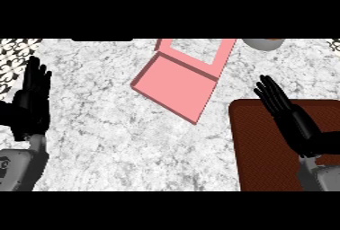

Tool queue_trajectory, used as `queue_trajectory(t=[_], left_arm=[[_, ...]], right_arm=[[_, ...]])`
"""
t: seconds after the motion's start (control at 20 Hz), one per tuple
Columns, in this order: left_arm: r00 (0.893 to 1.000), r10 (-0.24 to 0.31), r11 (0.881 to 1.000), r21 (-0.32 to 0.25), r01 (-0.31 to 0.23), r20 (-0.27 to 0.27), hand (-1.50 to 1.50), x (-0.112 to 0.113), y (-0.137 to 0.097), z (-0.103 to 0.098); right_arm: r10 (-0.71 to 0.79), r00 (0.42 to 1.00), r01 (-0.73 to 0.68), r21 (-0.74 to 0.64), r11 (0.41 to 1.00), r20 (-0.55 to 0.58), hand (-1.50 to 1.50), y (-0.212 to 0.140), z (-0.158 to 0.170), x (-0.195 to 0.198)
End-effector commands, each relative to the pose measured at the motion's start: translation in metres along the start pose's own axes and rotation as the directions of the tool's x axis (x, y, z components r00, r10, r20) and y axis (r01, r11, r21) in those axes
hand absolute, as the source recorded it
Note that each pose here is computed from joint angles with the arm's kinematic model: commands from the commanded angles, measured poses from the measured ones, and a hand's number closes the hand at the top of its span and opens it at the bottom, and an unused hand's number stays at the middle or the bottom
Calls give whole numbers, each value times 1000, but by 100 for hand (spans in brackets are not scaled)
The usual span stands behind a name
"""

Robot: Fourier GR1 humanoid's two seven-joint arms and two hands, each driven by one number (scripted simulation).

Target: Pick the croissant from the tray and place it in the cardboard box

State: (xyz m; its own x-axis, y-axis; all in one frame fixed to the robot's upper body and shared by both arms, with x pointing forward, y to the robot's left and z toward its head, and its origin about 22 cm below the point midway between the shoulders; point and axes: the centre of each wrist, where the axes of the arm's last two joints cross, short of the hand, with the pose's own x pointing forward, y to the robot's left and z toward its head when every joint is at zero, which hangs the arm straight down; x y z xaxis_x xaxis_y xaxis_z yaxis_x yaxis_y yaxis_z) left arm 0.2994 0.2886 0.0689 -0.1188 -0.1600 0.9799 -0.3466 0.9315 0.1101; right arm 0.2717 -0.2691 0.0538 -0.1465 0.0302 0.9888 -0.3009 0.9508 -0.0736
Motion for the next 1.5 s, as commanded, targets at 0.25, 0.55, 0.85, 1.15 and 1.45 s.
queue_trajectory(t=[0.25, 0.55, 0.85, 1.15, 1.45], left_arm=[[954, -289, 936, -230, 266, -73, 0, -44, 0, 41], [952, -272, 935, -274, 226, -142, 0, -56, 13, 57], [957, -260, 943, -246, 222, -131, 0, -44, -7, 64], [952, -278, 925, -302, 229, -130, 0, -44, 0, 71], [955, -262, 936, -279, 214, -143, 0, -55, 3, 74]], right_arm=[[128, 929, -161, 68, 985, 348, -150, -56, -42, 66], [387, 915, -324, -358, 875, 117, -150, -82, -9, -9], [610, 788, -589, -188, 786, 83, -150, -126, -6, 22], [849, 527, -845, 90, 528, -38, -150, -151, 13, 59], [954, 275, -854, 427, 299, -118, -150, -136, 6, 86]])
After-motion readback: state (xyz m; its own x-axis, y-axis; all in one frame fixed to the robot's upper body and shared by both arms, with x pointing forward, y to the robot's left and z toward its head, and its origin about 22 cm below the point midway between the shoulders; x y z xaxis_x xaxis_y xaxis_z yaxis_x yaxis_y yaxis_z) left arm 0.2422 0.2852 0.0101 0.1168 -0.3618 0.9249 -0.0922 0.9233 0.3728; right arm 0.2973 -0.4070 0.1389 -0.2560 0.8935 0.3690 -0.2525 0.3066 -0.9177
